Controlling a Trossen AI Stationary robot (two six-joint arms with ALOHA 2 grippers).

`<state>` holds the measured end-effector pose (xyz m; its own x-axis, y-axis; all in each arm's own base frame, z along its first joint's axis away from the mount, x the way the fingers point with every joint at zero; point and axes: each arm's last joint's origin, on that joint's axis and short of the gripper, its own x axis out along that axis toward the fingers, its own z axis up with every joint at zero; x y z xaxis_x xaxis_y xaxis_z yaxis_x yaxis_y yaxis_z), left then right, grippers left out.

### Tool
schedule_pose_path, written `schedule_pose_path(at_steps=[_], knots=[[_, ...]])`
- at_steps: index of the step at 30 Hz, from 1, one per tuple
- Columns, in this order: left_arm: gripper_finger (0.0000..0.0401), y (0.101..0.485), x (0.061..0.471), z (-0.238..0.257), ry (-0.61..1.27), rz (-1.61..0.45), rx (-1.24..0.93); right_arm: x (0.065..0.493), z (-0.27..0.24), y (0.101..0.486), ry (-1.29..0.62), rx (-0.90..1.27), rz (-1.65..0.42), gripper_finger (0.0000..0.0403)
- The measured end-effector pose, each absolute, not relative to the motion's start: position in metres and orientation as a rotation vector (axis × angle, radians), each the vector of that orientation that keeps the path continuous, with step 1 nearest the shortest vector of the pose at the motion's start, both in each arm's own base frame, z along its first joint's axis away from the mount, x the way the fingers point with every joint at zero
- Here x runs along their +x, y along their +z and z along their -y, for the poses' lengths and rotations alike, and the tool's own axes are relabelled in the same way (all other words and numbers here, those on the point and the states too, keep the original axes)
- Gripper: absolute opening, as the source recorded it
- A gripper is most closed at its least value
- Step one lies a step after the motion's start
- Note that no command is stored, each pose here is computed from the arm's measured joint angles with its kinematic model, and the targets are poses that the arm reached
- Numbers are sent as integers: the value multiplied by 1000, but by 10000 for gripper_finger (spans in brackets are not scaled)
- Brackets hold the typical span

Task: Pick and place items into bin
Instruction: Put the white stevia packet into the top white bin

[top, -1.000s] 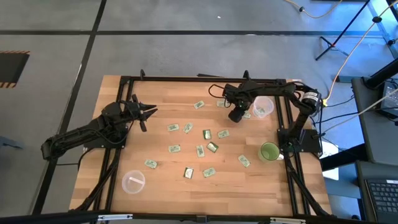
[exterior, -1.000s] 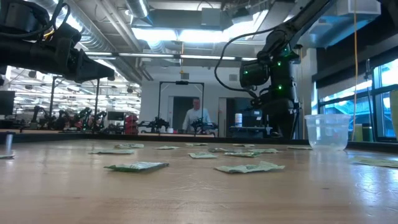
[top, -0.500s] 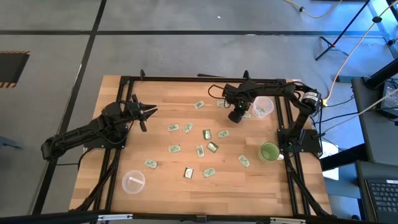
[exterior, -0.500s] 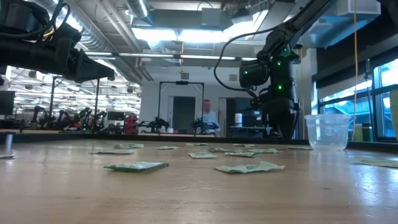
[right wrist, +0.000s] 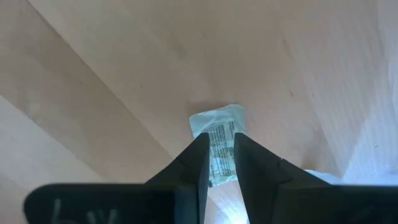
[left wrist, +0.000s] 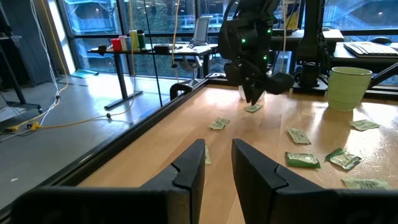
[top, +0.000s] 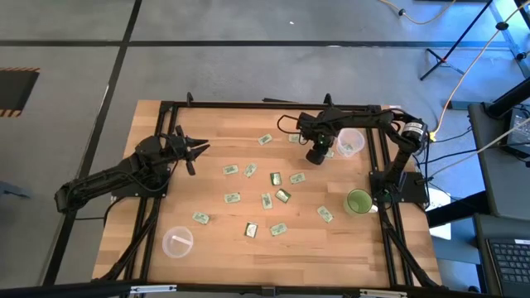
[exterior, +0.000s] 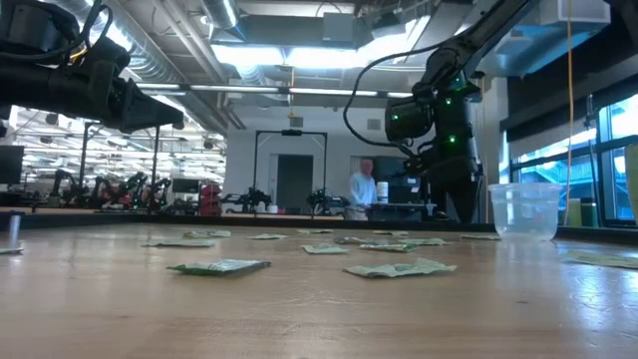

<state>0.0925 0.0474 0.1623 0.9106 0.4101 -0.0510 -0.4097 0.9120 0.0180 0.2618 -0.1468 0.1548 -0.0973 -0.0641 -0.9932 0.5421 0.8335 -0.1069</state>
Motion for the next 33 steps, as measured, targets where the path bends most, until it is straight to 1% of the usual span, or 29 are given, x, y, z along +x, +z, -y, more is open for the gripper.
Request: schedule_pose_path(at_steps=[28,30,33], knots=[[75,162,92,-47,423,-54,7,263,148,155,-524,376,-1585,80],[75,162,92,-47,423,-54,7,263,147,155,-522,375,-1585,87],[75,162,92,-47,423,-54,7,263,147,155,-520,373,-1586,112]])
